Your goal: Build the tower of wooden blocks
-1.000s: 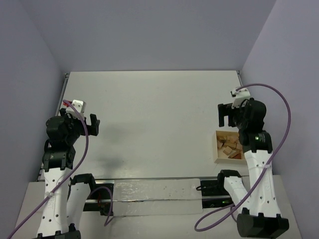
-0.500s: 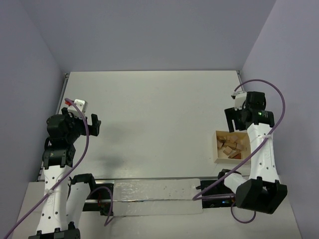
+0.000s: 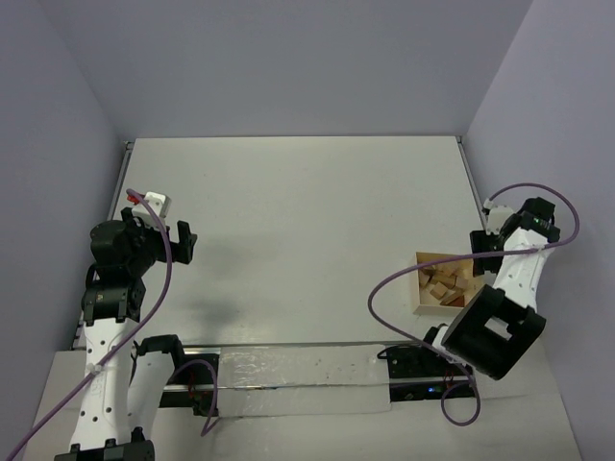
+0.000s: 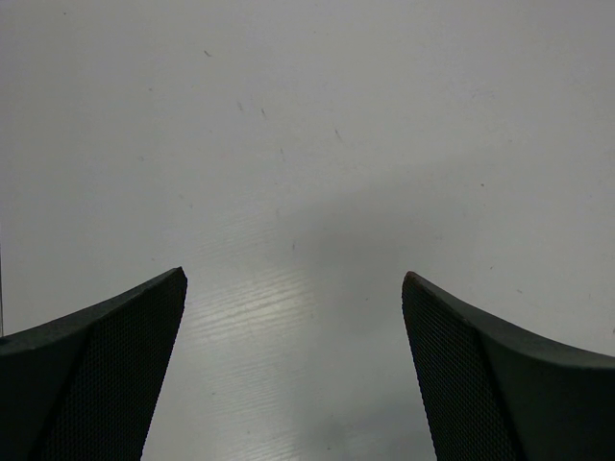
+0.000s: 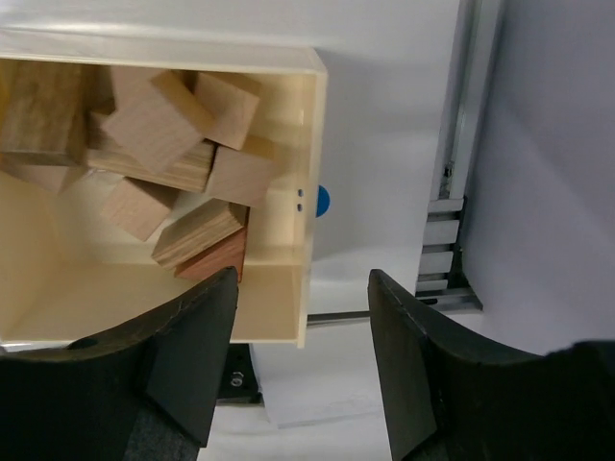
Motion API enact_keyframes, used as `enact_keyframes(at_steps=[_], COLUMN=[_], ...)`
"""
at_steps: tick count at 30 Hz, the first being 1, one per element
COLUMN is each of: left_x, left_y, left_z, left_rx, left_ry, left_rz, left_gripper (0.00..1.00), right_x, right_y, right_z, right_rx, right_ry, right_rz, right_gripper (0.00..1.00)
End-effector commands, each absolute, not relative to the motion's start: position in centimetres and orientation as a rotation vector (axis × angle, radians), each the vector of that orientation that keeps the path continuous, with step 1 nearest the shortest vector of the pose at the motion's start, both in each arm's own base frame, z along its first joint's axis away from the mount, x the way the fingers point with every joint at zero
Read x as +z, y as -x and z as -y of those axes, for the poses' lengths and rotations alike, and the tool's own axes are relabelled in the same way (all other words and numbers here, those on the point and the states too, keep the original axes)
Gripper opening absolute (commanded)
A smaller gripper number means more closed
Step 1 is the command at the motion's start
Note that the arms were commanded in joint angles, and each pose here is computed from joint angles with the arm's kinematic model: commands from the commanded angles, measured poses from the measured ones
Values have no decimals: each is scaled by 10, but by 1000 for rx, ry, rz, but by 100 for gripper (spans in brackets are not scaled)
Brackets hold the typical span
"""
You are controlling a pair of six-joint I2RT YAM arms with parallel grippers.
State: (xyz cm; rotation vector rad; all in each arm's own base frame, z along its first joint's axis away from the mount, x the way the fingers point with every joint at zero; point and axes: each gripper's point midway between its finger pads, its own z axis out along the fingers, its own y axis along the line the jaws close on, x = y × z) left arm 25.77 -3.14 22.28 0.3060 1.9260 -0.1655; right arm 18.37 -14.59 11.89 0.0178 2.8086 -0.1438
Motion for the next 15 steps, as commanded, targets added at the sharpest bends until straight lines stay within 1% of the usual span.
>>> enact_keyframes(at_steps=[1, 8, 15], left_x=[244, 246, 247], left_y=[-259, -259, -257], left_z=[34, 34, 35], left_rx=[-165, -162, -162], left_ry=[-336, -337, -347], left_rz=[-1869, -1865, -1854], left_gripper=[99, 99, 99], right_x=[109, 86, 61], right_y=[-190, -189, -180], right_z=[153, 158, 175], right_rx=[-87, -86, -6], right_ry=[-11, -57, -152], right_rz=[-2772, -2792, -2843], right_gripper=[62, 58, 56])
